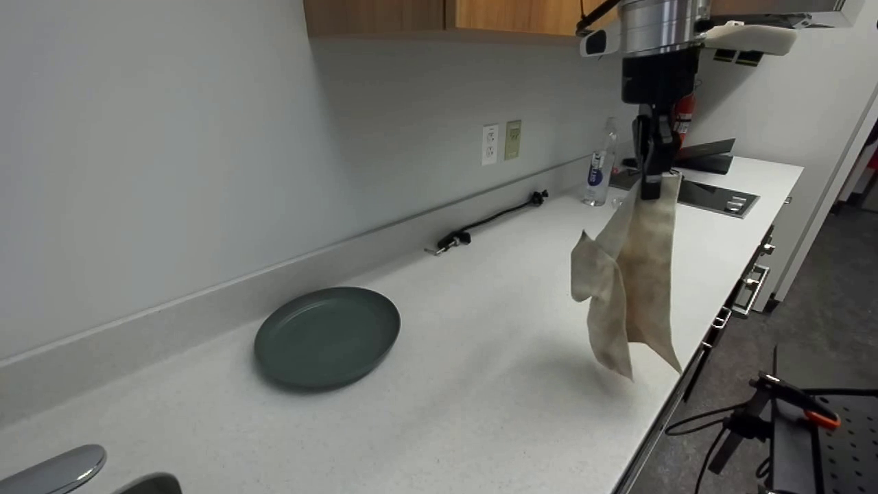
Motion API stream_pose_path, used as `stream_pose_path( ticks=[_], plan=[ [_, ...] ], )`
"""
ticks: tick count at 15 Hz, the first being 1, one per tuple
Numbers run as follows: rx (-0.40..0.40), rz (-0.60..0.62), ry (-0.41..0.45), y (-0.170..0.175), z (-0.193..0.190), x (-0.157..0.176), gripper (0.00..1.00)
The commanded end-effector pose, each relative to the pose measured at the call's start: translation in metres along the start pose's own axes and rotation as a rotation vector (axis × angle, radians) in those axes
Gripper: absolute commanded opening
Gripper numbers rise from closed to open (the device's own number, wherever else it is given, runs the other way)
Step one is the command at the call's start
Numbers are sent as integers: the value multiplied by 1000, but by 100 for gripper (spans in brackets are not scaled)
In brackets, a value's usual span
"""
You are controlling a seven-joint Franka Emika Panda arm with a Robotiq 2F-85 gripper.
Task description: Spread the kitchen towel
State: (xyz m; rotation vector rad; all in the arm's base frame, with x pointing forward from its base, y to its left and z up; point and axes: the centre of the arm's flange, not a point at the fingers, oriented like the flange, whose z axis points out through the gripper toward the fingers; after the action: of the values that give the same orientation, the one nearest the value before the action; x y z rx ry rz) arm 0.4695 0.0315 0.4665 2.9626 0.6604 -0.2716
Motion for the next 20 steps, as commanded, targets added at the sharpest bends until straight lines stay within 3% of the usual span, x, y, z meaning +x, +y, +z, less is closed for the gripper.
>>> stream_pose_path(
  ticks=[1,2,3,4,7,8,10,12,14,17,20],
  plan=[
    [-40,-31,-26,-18,-19,-6,1],
    [-25,-16,1,-13,-22,-9,1],
    [-95,68,35,-13,-23,-8,1],
    [-83,30,27,-15,-23,-7,1],
    [72,-143,84,-5,-27,-17,1],
    [10,3,79,0,-25,-16,1],
    [23,-4,61,8,-25,-20,1],
    [-58,119,78,10,-25,-17,1],
    [-66,91,48,3,-22,-8,1],
    [-92,-8,1,-35,-12,14,1],
    [-84,-66,17,-49,-16,19,1]
  ],
)
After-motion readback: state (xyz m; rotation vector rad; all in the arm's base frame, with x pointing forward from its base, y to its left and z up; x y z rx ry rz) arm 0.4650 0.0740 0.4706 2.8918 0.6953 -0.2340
